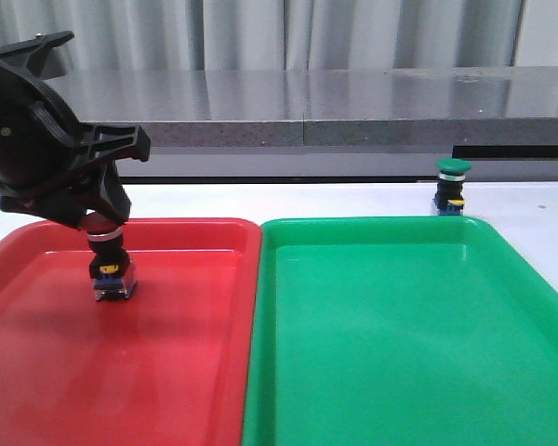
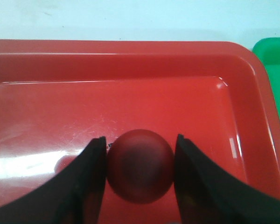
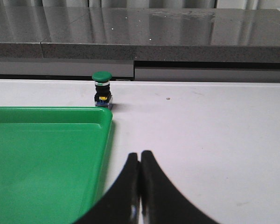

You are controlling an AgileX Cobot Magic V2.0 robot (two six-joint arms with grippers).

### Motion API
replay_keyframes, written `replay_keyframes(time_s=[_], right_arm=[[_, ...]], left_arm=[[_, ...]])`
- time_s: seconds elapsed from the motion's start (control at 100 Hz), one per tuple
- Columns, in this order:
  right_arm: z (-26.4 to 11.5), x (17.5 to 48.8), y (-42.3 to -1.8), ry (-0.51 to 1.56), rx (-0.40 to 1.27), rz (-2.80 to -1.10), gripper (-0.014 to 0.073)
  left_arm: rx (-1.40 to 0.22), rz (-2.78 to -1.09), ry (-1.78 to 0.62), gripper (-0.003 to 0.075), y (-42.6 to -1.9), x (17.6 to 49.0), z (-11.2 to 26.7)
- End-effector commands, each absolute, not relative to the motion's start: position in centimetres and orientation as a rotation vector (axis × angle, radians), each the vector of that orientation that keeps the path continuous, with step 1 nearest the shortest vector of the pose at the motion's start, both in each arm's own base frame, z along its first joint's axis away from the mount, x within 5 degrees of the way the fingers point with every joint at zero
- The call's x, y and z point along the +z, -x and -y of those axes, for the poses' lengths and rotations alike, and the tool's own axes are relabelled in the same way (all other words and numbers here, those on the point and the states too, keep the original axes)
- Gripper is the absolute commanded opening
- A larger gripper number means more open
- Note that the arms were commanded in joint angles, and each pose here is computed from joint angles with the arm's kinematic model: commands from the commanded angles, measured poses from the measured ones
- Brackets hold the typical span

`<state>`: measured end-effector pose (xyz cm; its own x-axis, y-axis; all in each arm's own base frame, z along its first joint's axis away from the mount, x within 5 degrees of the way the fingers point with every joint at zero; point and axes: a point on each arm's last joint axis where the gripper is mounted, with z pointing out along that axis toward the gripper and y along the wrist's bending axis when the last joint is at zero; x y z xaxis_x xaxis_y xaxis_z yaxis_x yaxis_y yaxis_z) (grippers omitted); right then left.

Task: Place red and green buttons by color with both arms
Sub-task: 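Carry the red button with the left gripper into the red tray, then open the left gripper and lift it away from the button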

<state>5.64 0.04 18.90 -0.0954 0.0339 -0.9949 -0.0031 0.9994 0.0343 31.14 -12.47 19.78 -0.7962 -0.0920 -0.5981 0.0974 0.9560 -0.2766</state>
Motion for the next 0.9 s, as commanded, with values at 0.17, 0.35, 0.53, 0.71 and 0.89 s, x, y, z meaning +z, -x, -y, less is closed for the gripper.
replay_keyframes(time_s=[0.17, 0.35, 0.53, 0.71, 0.89], right_arm=[[0.0, 20.3, -5.5, -0.019, 0.019, -1.552, -0.0067], [0.0, 20.3, -5.5, -0.019, 0.019, -1.552, -0.0067], [0.0, 20.3, -5.5, -0.019, 0.019, -1.552, -0.0067], [0.0, 20.3, -5.5, -0.019, 0.019, -1.552, -0.0067], [0.0, 20.3, -5.5, -0.019, 0.019, -1.552, -0.0067]], left_arm=[[-0.43, -2.366, 0.01, 0.0293, -31.4, 21.7, 12.9], [-0.45, -2.371, 0.042, 0.0544, -31.4, 21.7, 12.9], [-0.455, -2.371, 0.047, 0.0578, -31.3, 21.9, 12.9], [-0.47, -2.322, 0.034, 0.0578, -30.7, 23.7, 12.7], [-0.459, -2.222, 0.017, 0.0578, -29.8, 26.9, 11.4]])
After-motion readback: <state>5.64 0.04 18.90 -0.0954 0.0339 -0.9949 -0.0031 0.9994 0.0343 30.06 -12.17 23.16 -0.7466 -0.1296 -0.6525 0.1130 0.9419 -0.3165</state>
